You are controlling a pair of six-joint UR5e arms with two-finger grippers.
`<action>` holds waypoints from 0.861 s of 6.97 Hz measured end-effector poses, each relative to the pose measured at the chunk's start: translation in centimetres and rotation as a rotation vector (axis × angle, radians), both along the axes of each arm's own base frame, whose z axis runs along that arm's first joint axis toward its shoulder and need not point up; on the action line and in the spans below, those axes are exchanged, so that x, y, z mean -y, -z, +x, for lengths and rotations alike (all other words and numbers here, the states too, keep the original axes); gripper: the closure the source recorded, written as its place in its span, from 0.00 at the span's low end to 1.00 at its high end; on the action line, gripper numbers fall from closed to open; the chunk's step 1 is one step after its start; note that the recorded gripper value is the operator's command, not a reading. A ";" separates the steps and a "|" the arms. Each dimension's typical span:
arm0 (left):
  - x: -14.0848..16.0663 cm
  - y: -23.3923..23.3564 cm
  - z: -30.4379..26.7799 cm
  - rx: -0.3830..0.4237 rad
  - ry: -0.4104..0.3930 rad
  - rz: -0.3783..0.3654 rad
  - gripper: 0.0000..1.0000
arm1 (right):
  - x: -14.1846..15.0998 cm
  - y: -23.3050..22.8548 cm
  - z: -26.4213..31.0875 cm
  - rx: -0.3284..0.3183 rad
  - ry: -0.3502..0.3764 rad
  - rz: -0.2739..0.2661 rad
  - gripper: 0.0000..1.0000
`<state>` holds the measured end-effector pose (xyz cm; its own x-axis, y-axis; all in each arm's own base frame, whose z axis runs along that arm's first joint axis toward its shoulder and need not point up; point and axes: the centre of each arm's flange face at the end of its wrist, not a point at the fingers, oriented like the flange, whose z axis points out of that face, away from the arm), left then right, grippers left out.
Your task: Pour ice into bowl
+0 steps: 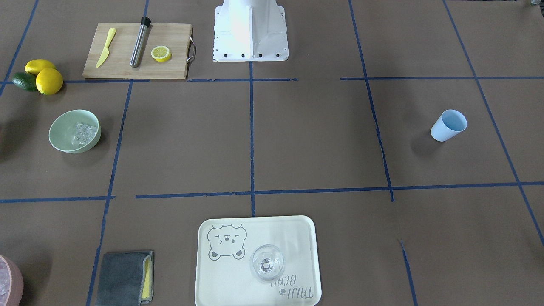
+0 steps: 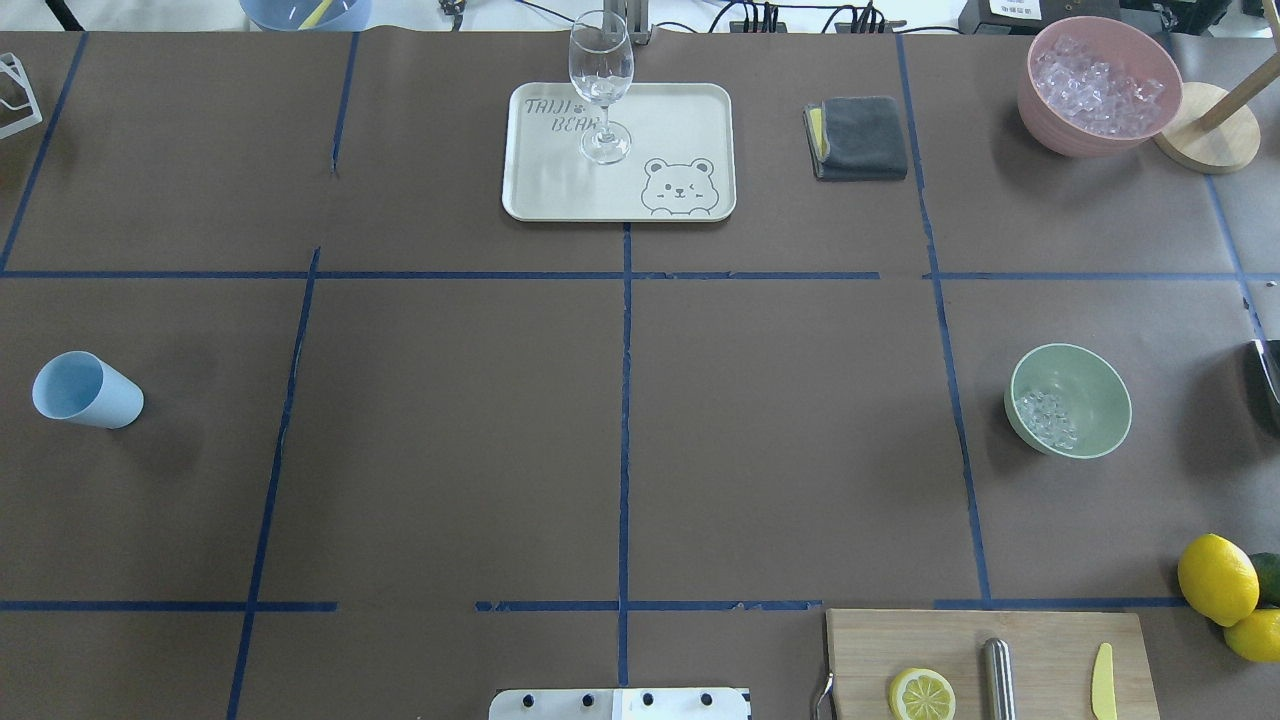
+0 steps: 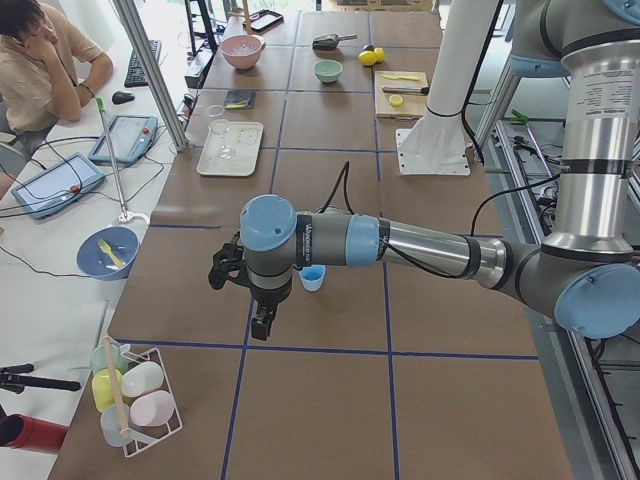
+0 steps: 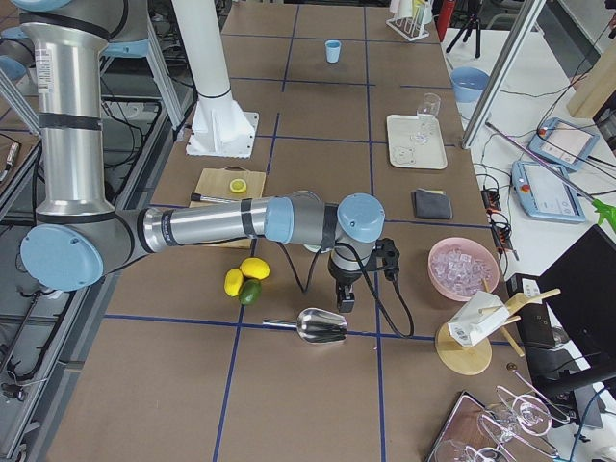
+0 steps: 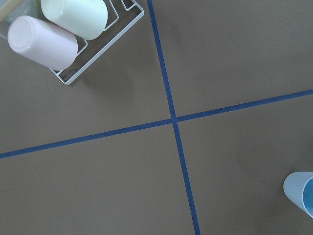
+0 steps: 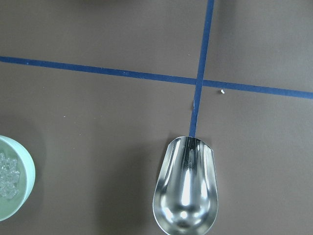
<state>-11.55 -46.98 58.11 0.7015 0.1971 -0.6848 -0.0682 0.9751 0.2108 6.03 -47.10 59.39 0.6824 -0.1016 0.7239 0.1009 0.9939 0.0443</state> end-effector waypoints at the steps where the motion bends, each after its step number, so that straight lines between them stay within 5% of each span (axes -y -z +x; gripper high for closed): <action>1: -0.3 -0.5 0.5 -0.004 -0.009 -0.011 0.00 | -0.1 -0.1 -0.2 0.000 0.004 -0.003 0.00; 6: -0.7 -2.0 1.6 -0.041 -0.028 0.068 0.00 | 0.0 -0.1 -3.8 0.006 0.078 0.016 0.00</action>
<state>-9.98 -46.28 60.07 0.6666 0.2631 -0.6974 -0.0854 0.9564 0.2792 2.22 -47.06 59.52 0.6676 -0.1655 0.7258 0.1775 0.9822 0.0607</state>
